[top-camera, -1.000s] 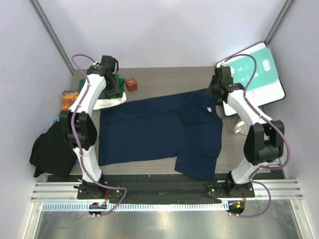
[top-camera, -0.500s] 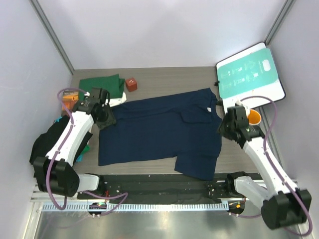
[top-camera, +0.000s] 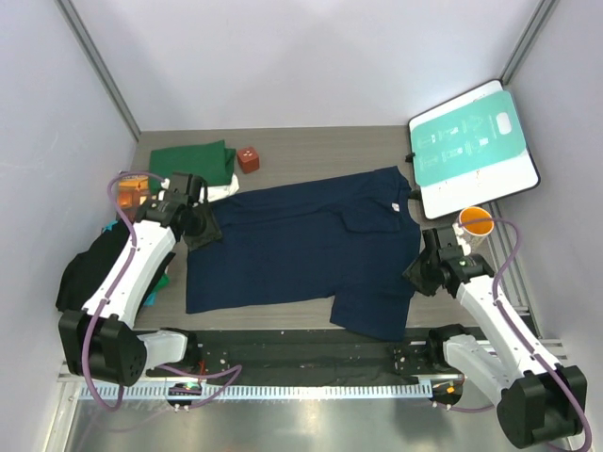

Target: Fold and stack the t-shirts

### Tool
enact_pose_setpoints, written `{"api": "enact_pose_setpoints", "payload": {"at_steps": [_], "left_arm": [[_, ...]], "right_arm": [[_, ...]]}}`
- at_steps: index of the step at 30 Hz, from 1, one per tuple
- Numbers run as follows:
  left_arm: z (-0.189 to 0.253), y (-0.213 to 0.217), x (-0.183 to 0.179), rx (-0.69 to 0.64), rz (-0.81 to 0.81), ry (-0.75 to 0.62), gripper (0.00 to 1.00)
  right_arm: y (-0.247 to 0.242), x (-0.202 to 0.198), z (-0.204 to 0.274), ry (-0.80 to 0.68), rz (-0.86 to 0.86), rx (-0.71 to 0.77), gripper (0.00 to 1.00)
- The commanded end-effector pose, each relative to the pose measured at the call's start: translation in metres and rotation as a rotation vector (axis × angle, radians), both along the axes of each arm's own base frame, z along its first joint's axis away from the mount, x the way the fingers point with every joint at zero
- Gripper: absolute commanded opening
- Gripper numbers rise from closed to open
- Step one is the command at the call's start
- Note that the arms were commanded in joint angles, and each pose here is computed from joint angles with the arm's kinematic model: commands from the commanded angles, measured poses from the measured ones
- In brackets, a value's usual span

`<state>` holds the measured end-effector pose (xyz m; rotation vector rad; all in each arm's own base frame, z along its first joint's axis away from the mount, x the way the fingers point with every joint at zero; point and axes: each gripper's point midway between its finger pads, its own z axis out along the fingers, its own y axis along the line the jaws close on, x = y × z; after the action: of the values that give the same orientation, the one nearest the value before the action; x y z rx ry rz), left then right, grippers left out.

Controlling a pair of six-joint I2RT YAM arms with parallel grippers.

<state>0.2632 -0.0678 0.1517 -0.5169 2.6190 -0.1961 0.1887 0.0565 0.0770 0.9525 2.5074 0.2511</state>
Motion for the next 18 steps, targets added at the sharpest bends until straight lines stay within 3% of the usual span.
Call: {"api": "enact_pose_setpoints", "payload": {"at_steps": [1,11,18], "left_arm": [[0.001,-0.006,0.011,-0.016,-0.028,-0.035,0.4],[-0.011,-0.02,0.024,-0.066,-0.068,-0.014,0.38],[-0.01,-0.025,0.028,-0.079,-0.084,-0.021,0.38]], "right_arm": [[0.007,-0.019,-0.022,0.071,-0.148,0.094,0.39],[-0.001,-0.026,-0.038,0.075,-0.202,0.075,0.39],[-0.039,-0.018,-0.005,0.045,-0.299,-0.128,0.45]]}}
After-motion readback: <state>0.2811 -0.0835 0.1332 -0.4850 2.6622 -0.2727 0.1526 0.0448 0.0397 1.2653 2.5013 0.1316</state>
